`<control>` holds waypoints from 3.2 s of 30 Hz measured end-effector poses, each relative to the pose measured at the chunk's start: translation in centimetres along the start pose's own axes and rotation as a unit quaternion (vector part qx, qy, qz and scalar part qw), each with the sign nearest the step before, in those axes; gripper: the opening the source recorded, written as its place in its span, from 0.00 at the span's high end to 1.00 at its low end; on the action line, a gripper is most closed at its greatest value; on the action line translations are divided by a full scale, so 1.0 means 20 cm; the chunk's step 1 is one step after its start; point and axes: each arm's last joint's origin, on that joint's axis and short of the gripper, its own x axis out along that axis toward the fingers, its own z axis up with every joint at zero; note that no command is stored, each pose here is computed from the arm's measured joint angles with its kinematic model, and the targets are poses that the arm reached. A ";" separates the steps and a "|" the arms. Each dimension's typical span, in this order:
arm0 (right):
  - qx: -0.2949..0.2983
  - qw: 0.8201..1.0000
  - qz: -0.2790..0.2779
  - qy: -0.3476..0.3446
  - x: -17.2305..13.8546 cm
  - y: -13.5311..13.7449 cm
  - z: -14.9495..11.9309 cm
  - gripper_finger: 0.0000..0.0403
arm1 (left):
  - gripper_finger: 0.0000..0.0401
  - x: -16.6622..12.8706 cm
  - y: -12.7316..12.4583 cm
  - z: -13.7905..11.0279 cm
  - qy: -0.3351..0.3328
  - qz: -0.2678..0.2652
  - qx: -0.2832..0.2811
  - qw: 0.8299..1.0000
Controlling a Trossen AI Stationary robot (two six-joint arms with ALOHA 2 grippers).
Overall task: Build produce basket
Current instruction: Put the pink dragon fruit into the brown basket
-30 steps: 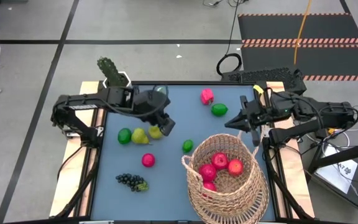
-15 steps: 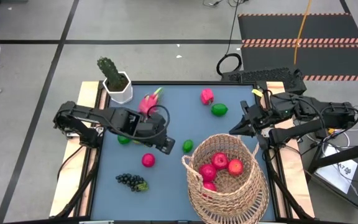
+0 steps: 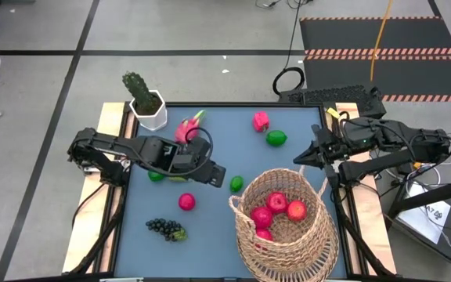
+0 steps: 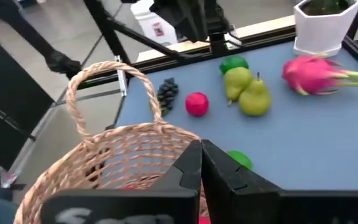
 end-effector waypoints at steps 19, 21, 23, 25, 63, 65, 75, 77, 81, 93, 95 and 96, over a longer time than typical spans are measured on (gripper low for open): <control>0.056 0.984 -0.125 -0.118 0.11 -0.07 0.13 1.00 | 0.74 0.13 0.31 0.40 0.029 0.131 0.052 0.990; 0.076 0.976 -0.152 -0.138 0.11 -0.08 0.14 1.00 | 0.74 0.16 0.37 0.48 0.033 0.137 0.052 0.989; 0.101 0.968 -0.171 -0.151 0.12 -0.09 0.15 1.00 | 0.74 0.19 0.45 0.57 0.041 0.143 0.037 0.988; 0.126 0.964 -0.173 -0.158 0.12 -0.10 0.15 1.00 | 0.73 0.22 0.53 0.66 0.058 0.147 0.034 0.987; 0.055 0.974 -0.192 -0.110 0.16 -0.11 0.13 1.00 | 0.55 0.67 1.06 0.90 0.237 0.280 0.063 0.928; 0.049 0.974 -0.194 -0.109 0.16 -0.11 0.13 1.00 | 0.55 0.69 1.07 0.89 0.238 0.280 0.066 0.928; 0.054 0.971 -0.208 -0.106 0.16 -0.14 0.13 1.00 | 0.55 0.77 1.11 0.79 0.278 0.282 0.040 0.917; 0.055 0.970 -0.210 -0.107 0.15 -0.14 0.13 1.00 | 0.55 0.78 1.13 0.77 0.283 0.289 0.035 0.914; 0.056 0.970 -0.213 -0.108 0.15 -0.15 0.13 1.00 | 0.55 0.80 1.15 0.76 0.284 0.293 0.034 0.912; 0.058 0.968 -0.217 -0.109 0.15 -0.15 0.13 1.00 | 0.55 0.82 1.13 0.78 0.259 0.274 0.052 0.925; 0.058 0.968 -0.217 -0.109 0.15 -0.15 0.13 1.00 | 0.55 0.82 1.13 0.78 0.259 0.274 0.053 0.925; 0.058 0.968 -0.217 -0.109 0.15 -0.15 0.13 1.00 | 0.55 0.82 1.13 0.78 0.259 0.274 0.055 0.925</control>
